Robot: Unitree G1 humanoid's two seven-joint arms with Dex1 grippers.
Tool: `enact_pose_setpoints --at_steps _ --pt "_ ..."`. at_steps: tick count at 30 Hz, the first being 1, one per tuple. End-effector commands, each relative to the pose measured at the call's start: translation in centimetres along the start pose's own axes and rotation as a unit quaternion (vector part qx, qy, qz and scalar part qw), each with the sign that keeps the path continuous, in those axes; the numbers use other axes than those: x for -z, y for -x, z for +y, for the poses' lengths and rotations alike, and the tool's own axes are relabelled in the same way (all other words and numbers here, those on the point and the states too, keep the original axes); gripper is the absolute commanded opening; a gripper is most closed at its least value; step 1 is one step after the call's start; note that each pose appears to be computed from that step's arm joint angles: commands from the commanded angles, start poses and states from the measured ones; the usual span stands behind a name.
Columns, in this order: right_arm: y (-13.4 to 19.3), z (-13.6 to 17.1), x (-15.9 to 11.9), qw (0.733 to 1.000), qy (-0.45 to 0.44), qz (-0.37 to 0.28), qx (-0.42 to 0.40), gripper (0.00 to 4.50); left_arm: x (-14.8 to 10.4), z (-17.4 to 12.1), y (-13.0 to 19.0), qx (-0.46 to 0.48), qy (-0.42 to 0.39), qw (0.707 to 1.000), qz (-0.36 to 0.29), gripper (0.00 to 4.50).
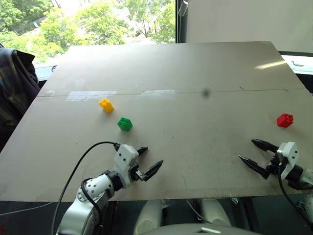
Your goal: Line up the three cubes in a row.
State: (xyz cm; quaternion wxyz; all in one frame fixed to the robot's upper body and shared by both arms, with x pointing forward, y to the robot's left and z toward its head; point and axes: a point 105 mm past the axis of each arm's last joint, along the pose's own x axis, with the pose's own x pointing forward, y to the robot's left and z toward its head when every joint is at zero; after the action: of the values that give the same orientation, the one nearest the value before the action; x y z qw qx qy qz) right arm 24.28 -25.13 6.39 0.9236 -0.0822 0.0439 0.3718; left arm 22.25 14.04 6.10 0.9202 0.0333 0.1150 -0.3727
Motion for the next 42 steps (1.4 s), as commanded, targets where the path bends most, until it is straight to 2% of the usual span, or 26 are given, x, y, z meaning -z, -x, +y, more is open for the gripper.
enact_pose_setpoints --at_steps 1,19,24,27,34,40,42 --pt "0.0 0.1 -1.0 1.0 0.013 -0.015 0.001 4.5 0.3 0.1 0.0 0.002 -0.001 1.0 0.005 4.41" --pt "0.0 0.5 -1.3 1.0 0.013 -0.016 0.004 4.5 0.4 0.6 -0.1 0.003 -0.006 1.0 0.001 4.41" --pt "0.4 0.0 -1.7 0.999 0.009 -0.027 0.035 4.5 0.0 0.6 -0.4 0.014 -0.013 1.0 -0.003 4.41" --pt "1.1 -1.3 -2.5 0.995 0.01 -0.046 0.088 4.5 -1.3 0.3 -0.9 0.038 -0.02 0.999 -0.019 4.41" --pt "5.9 -5.7 -3.3 0.972 0.02 -0.025 0.233 4.5 -5.4 -1.8 -1.9 0.162 -0.057 0.984 -0.049 4.41" --pt "5.4 -9.3 -2.9 0.936 -0.008 0.015 0.351 4.5 -9.0 -3.2 -3.6 0.232 -0.113 0.965 -0.051 4.41" --pt "4.5 -10.1 -2.9 0.932 -0.022 0.013 0.361 4.5 -9.9 -3.7 -3.9 0.251 -0.124 0.959 -0.05 4.41"
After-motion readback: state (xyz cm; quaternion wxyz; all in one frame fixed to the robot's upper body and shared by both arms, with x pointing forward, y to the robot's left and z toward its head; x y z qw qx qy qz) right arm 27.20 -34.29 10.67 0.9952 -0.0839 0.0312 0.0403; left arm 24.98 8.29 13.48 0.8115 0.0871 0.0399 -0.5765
